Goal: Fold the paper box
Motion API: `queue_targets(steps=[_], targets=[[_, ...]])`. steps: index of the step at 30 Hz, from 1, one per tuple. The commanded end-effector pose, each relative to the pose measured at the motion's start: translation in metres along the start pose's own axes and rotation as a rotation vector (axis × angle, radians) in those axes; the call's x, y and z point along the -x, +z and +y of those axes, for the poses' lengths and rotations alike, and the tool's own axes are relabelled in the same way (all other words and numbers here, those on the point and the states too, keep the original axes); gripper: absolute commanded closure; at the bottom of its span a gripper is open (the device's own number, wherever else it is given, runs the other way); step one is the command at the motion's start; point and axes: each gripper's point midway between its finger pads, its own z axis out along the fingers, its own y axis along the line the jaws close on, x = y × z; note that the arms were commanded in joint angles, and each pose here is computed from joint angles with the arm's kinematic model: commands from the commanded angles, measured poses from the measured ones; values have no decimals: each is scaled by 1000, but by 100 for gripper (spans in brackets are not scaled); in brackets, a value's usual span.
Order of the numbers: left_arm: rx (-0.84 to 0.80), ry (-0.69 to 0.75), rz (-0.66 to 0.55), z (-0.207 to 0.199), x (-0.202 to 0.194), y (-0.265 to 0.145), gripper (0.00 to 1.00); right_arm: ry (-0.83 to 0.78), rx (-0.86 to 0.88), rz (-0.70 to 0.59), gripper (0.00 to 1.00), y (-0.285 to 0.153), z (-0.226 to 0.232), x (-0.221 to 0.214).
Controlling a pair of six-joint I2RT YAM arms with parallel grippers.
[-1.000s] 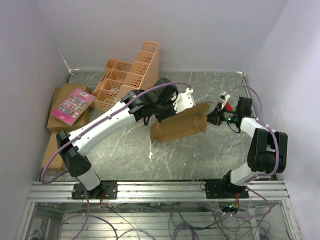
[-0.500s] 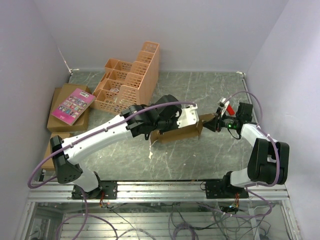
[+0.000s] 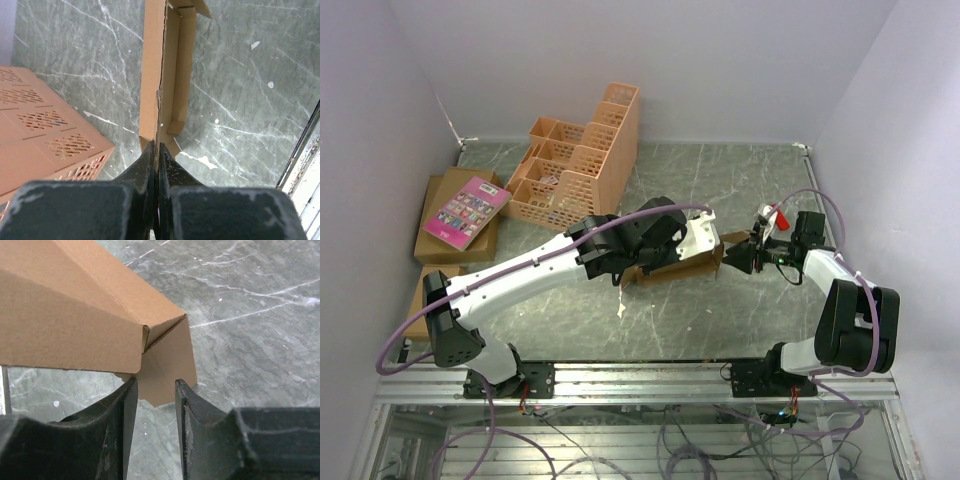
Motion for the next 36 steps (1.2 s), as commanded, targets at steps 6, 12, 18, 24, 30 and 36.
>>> queue_targets(steps=[6, 12, 18, 24, 30, 36], targets=[[-68, -57, -64, -15, 14, -4, 93, -95, -1, -58, 61, 0, 4, 5], [-85, -72, -82, -15, 20, -9, 93, -119, 1, -67, 60, -4, 4, 0], [-110, -93, -77, -15, 20, -6, 93, -155, -13, -47, 62, -8, -4, -2], [-150, -113, -64, -19, 16, -4, 93, -168, -16, -42, 65, -8, -10, 1], [-174, -143, -17, -15, 6, 3, 93, -179, -28, -50, 66, -6, -18, 2], [-163, -169, 28, -3, 3, 10, 93, -217, -28, -52, 66, -2, -20, 5]])
